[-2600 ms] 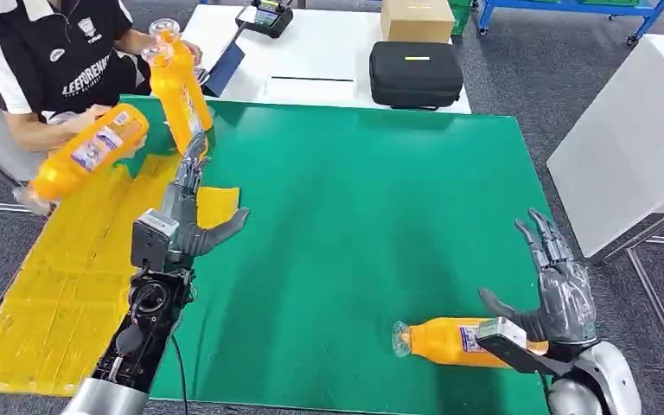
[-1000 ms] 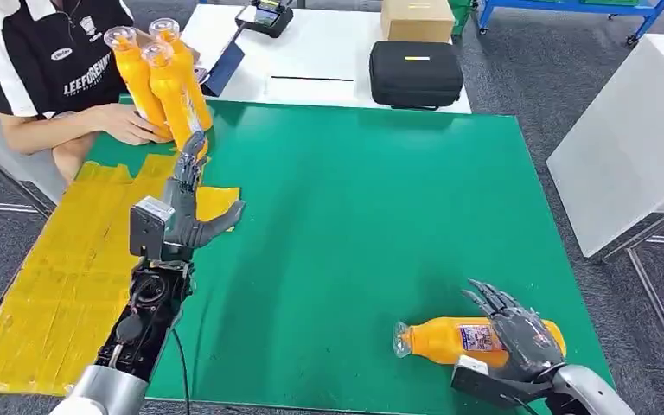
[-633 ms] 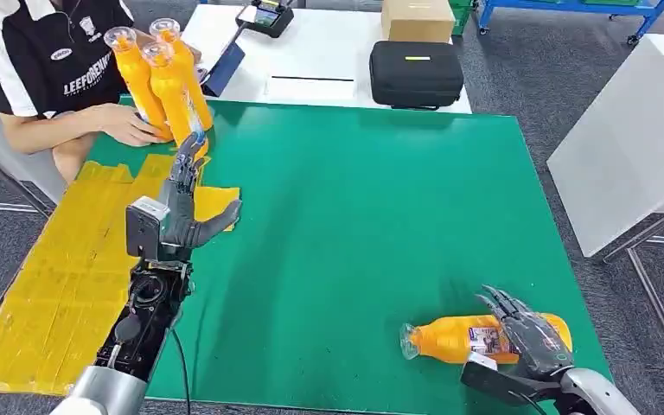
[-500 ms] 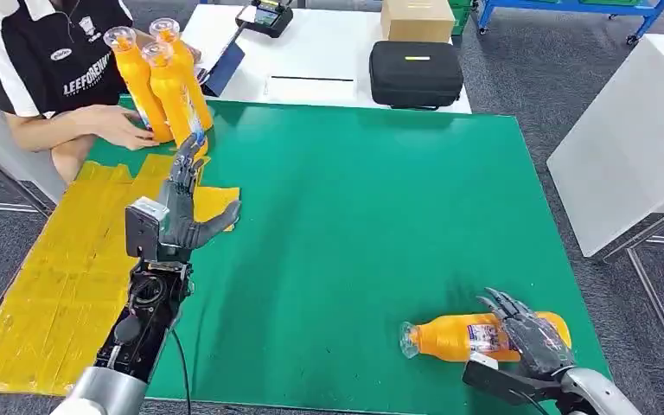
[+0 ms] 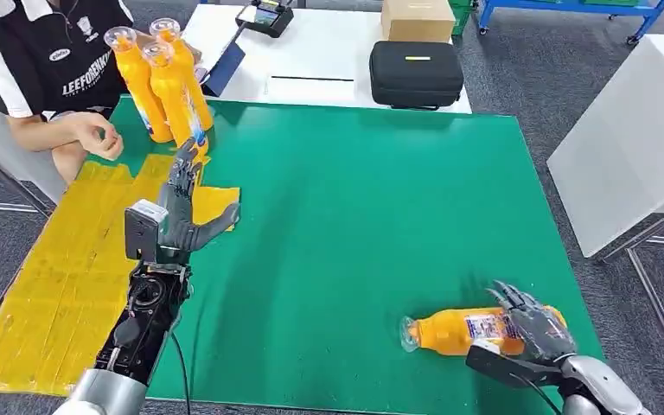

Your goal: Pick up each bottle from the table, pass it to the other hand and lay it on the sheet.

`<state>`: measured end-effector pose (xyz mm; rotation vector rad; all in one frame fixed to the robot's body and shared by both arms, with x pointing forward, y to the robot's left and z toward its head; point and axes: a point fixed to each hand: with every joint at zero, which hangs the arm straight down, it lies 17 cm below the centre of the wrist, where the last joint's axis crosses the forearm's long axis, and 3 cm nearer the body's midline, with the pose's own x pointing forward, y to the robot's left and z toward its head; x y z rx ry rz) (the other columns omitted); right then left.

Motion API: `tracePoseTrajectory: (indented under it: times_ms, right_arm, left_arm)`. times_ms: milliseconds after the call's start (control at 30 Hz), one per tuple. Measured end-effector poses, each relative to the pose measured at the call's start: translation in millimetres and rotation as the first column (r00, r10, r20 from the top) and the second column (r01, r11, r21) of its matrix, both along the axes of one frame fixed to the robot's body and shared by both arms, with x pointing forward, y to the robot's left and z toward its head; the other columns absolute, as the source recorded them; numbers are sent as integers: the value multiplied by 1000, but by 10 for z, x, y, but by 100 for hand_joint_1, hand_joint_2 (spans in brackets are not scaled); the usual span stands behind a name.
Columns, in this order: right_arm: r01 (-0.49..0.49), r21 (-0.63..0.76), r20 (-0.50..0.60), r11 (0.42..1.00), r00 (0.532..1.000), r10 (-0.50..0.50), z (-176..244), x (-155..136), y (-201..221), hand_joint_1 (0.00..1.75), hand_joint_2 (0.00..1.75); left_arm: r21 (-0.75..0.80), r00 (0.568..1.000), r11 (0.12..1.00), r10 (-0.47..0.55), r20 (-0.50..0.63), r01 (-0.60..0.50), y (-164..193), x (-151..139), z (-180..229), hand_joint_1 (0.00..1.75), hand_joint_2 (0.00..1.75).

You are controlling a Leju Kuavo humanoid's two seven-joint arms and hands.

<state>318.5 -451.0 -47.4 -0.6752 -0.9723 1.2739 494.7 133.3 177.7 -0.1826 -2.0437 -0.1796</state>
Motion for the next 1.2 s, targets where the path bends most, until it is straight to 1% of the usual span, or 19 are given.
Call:
tracePoseTrajectory:
  times_ms: [133,167,233,267,300,333,367,700,800,867,1000,1100,1200]
  right_arm:
    - [10,-11,-2,1000,1000,-10,-18,39,-44,0,175]
    - [13,-12,-3,1000,1000,-13,-23,45,-54,19,175]
    - [17,-14,-5,1000,1000,-17,-32,52,-67,19,175]
    - [18,-15,-5,1000,1000,-18,-34,57,-72,159,175]
    - [18,-16,-5,1000,1000,-18,-38,58,-75,161,175]
    - [19,-17,-7,1000,1000,-19,-43,55,-78,171,175]
    - [20,-18,-9,1000,1000,-20,-52,51,-83,175,175]
    - [27,-17,-15,999,1000,-27,-79,51,-96,175,175]
    - [28,-18,6,999,1000,-28,-51,81,-85,175,175]
    - [18,-17,58,1000,998,-17,20,151,-31,175,175]
    - [-1,52,190,999,982,-9,193,361,279,175,175]
    - [-17,156,309,988,950,-33,383,563,648,175,175]
    - [-28,291,394,956,914,-93,565,737,1086,175,175]
  left_arm:
    - [0,1000,1000,-1,-7,1,0,-1,-27,0,175]
    - [1,1000,1000,-1,-9,1,-1,-1,-34,0,175]
    - [1,1000,1000,-1,-11,1,-1,-1,-43,0,175]
    - [1,1000,1000,-1,-12,1,0,-1,-47,0,175]
    - [1,1000,1000,-1,-13,1,0,-1,-52,0,175]
    - [1,1000,1000,-2,-15,2,-2,-2,-58,0,175]
    - [1,1000,1000,-3,-16,3,-2,-2,-63,0,175]
    - [-4,999,1000,-2,-34,2,21,3,-124,0,175]
    - [-5,999,1000,0,-36,0,27,6,-131,0,175]
    - [-6,999,1000,2,-37,-3,36,7,-135,0,175]
    - [-6,999,1000,-2,-46,2,20,-19,-175,0,175]
    - [15,998,999,-39,-58,40,-117,-79,-233,0,175]
    - [70,993,994,-80,-87,86,-336,-134,-312,0,175]
